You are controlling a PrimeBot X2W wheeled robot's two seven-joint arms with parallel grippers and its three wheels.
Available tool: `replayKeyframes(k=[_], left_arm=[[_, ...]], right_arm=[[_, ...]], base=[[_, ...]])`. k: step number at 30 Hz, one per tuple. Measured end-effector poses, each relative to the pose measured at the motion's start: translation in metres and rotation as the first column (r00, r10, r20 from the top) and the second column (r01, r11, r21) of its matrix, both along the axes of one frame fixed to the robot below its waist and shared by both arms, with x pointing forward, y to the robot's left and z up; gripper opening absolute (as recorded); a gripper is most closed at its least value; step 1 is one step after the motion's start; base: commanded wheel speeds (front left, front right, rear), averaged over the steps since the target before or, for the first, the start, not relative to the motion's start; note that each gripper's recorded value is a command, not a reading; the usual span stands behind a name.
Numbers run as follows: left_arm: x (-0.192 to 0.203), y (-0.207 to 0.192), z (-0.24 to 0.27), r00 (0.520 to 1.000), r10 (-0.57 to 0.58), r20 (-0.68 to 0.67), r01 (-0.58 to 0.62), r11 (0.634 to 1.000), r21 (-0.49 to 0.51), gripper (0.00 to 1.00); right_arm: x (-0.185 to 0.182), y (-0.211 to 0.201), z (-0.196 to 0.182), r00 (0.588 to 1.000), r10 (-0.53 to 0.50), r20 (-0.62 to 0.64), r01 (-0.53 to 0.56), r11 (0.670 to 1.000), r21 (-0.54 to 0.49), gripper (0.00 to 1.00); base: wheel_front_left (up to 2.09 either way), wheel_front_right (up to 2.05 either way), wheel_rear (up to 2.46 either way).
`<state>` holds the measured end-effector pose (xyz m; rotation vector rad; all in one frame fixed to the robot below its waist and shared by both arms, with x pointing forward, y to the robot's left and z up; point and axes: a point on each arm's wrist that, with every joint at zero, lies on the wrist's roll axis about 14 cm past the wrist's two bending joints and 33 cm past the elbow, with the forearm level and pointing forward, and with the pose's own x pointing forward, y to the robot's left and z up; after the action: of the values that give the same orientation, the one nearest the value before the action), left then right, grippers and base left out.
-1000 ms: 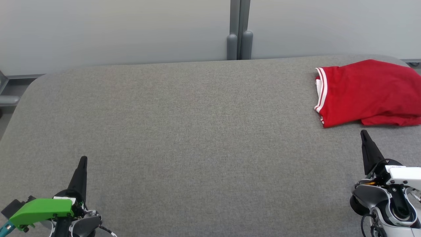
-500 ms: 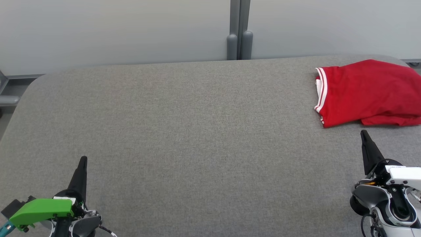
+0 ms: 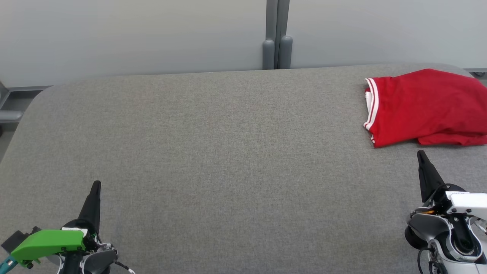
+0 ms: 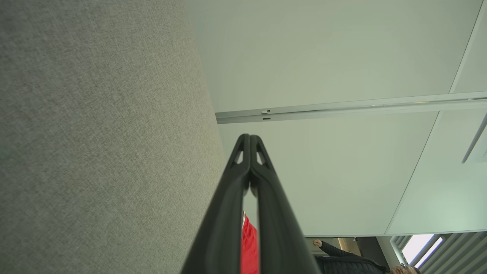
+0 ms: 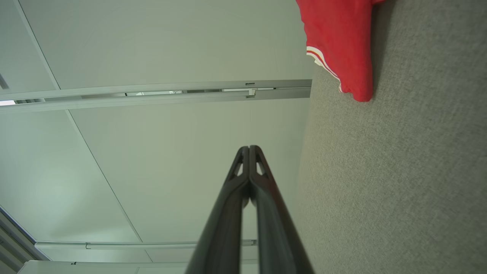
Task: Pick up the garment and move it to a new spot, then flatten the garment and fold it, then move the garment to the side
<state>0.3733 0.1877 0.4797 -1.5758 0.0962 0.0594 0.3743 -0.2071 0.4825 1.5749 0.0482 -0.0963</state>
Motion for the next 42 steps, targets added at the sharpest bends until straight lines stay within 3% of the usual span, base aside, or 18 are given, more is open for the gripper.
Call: replayKeyframes(k=[42], left_arm=[[-0.0001, 0.0002, -0.0005, 1.000, 0.001, -0.001, -0.001, 1.000, 0.000, 0.00]], right_arm=[[-0.0001, -0.0001, -0.0001, 1.000, -0.001, 0.002, 0.001, 1.000, 0.000, 0.00]], base=[[0.00, 0.00, 0.00]])
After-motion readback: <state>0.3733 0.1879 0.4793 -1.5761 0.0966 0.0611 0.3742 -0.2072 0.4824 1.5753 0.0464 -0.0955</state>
